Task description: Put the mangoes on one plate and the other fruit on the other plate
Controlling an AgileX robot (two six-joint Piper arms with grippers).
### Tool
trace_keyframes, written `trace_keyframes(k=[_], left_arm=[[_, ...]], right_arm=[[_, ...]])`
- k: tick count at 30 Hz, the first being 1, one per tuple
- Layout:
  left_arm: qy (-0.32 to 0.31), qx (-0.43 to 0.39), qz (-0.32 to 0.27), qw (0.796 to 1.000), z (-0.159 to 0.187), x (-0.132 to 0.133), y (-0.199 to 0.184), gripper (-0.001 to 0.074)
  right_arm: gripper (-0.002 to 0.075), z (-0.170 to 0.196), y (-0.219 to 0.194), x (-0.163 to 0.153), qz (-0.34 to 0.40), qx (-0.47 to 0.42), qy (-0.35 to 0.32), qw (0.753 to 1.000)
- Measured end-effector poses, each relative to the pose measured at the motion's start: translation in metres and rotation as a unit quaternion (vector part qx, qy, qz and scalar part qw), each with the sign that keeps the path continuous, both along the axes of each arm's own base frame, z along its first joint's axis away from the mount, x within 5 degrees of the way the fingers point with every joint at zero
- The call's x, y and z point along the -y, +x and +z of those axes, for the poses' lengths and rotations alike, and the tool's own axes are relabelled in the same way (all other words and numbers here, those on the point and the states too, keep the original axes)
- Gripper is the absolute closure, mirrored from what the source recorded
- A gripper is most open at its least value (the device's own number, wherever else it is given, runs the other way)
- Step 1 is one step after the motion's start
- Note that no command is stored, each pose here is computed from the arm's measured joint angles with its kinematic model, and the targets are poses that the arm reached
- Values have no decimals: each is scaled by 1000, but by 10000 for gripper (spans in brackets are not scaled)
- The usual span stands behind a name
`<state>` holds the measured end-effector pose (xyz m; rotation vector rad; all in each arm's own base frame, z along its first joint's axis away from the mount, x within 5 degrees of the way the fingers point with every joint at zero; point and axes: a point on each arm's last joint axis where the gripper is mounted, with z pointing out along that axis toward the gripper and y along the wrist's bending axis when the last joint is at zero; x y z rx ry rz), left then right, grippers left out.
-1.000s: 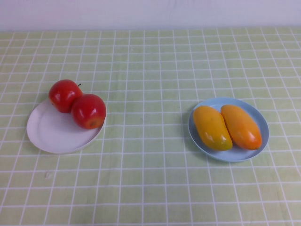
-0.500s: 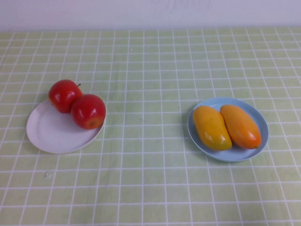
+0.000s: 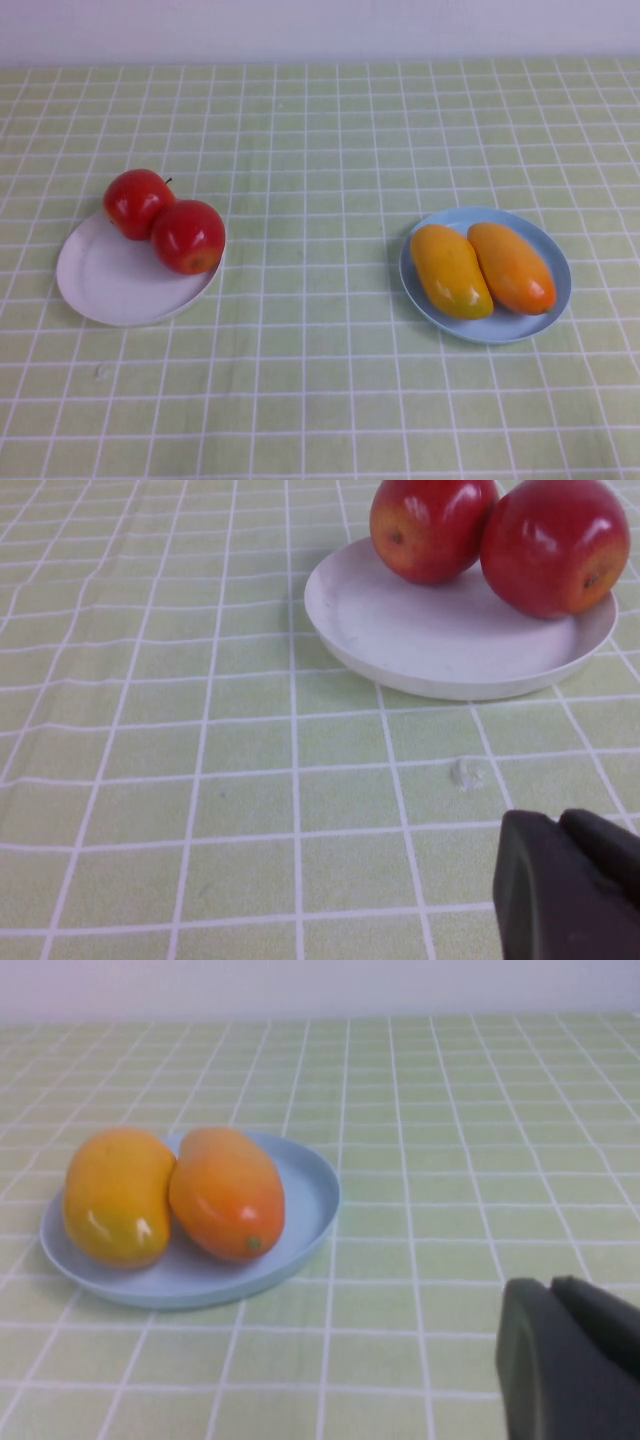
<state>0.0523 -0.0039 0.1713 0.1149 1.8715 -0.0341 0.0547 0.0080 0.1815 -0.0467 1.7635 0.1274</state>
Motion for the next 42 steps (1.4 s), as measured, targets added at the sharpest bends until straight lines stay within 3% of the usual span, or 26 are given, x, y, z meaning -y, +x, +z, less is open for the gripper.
trace_keyframes(k=[6,42], left_arm=[[0,0,0,1000,0,0,0,732],[0,0,0,1000,0,0,0,732]], right_arm=[[741,-9,-2,0,6,-44,-23,999],[741,-9,-2,0,7,-47,-22,999]])
